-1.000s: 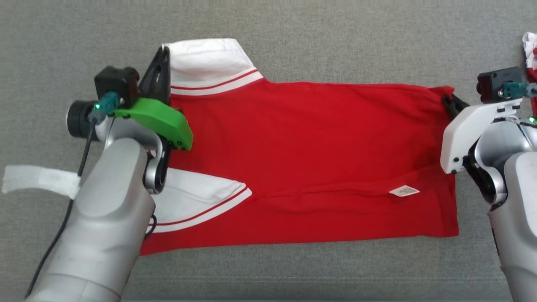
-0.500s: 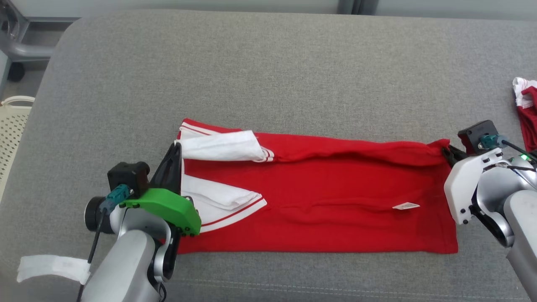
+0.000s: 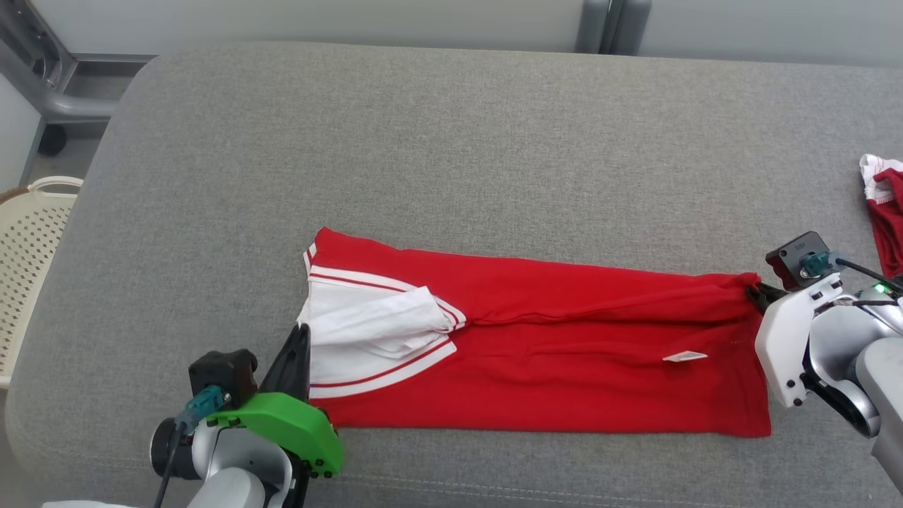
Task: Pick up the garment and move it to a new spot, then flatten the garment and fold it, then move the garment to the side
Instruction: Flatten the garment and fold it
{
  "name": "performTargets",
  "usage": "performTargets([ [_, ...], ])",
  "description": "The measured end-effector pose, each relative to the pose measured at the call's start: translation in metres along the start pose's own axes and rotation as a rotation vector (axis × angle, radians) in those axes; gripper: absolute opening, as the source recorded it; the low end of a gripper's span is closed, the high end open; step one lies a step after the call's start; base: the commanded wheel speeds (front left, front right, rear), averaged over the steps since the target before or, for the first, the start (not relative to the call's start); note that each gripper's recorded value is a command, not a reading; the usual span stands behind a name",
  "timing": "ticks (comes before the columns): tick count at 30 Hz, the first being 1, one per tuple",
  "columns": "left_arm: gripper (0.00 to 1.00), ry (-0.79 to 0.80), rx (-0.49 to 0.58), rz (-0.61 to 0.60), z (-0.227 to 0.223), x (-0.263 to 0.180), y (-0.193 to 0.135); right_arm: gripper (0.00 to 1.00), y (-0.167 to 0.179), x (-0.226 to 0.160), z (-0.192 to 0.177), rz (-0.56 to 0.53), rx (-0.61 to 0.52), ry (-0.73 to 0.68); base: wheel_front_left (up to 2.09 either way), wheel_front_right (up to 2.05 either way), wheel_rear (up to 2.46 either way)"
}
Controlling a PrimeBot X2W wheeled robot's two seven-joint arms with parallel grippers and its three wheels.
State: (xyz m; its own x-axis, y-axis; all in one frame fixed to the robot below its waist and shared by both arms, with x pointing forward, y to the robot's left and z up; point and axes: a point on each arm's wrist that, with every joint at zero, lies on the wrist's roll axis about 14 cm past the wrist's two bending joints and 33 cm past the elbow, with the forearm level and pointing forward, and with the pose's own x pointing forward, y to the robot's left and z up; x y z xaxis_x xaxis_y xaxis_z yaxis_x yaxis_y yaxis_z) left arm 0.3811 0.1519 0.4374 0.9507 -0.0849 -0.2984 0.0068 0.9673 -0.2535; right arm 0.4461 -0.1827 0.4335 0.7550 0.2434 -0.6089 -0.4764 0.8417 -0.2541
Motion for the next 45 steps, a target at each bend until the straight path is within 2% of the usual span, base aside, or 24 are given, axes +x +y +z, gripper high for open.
performTargets([
  [2, 0.0, 0.019, -0.002, 0.007, -0.007, -0.004, 0.002, 0.02, 0.001, -0.001, -0.003, 0.005, 0.002, 0.009, 0.0, 0.0, 0.0],
  [3, 0.0, 0.026, -0.004, 0.011, -0.01, -0.006, 0.003, 0.17, 0.003, -0.001, -0.006, 0.011, 0.003, 0.018, 0.0, 0.0, 0.0],
  [5, 0.0, 0.041, -0.001, 0.019, -0.014, -0.008, 0.004, 0.4, 0.006, -0.002, -0.01, 0.022, 0.009, 0.03, 0.0, 0.0, 0.0],
  [6, 0.0, 0.047, -0.001, 0.022, -0.016, -0.009, 0.005, 0.6, 0.007, -0.002, -0.012, 0.026, 0.008, 0.037, 0.0, 0.0, 0.0],
  [7, 0.0, 0.054, 0.0, 0.028, -0.019, -0.01, 0.006, 1.0, 0.007, -0.003, -0.012, 0.027, 0.01, 0.039, 0.0, 0.0, 0.0],
  [10, 0.02, 0.096, 0.009, 0.028, -0.031, -0.013, 0.007, 1.0, 0.004, -0.004, -0.014, 0.018, 0.018, 0.042, 0.0, 0.0, 0.0],
  [11, 0.37, 0.103, 0.016, 0.027, -0.033, -0.014, 0.007, 1.0, 0.002, -0.005, -0.015, 0.014, 0.019, 0.043, 0.0, 0.0, 0.0],
  [12, 0.84, 0.12, 0.034, 0.027, -0.038, -0.015, 0.009, 1.0, 0.001, -0.006, -0.015, 0.011, 0.023, 0.041, 0.0, 0.0, 0.0],
  [13, 1.0, 0.131, 0.044, 0.03, -0.041, -0.016, 0.011, 1.0, 0.0, -0.007, -0.015, 0.007, 0.026, 0.04, 0.0, 0.0, 0.0],
  [21, 1.0, 0.133, 0.081, 0.08, -0.048, -0.026, 0.028, 1.0, -0.006, -0.022, 0.0, -0.031, 0.106, -0.062, 0.0, 0.0, 0.0],
  [30, 1.0, -0.142, 0.068, 0.081, 0.009, -0.033, 0.029, 1.0, -0.004, -0.048, 0.015, -0.126, 0.363, -0.279, 0.0, 0.0, 0.0],
  [36, 1.0, -0.247, 0.051, 0.065, 0.034, -0.043, 0.025, 1.0, 0.006, -0.067, 0.024, -0.193, 0.514, -0.422, 0.0, 0.0, 0.0],
  [45, 1.0, -0.38, 0.055, 0.05, 0.068, -0.053, 0.021, 1.0, 0.001, -0.092, 0.036, -0.293, 0.573, -0.6, 0.0, 0.0, 0.0],
])
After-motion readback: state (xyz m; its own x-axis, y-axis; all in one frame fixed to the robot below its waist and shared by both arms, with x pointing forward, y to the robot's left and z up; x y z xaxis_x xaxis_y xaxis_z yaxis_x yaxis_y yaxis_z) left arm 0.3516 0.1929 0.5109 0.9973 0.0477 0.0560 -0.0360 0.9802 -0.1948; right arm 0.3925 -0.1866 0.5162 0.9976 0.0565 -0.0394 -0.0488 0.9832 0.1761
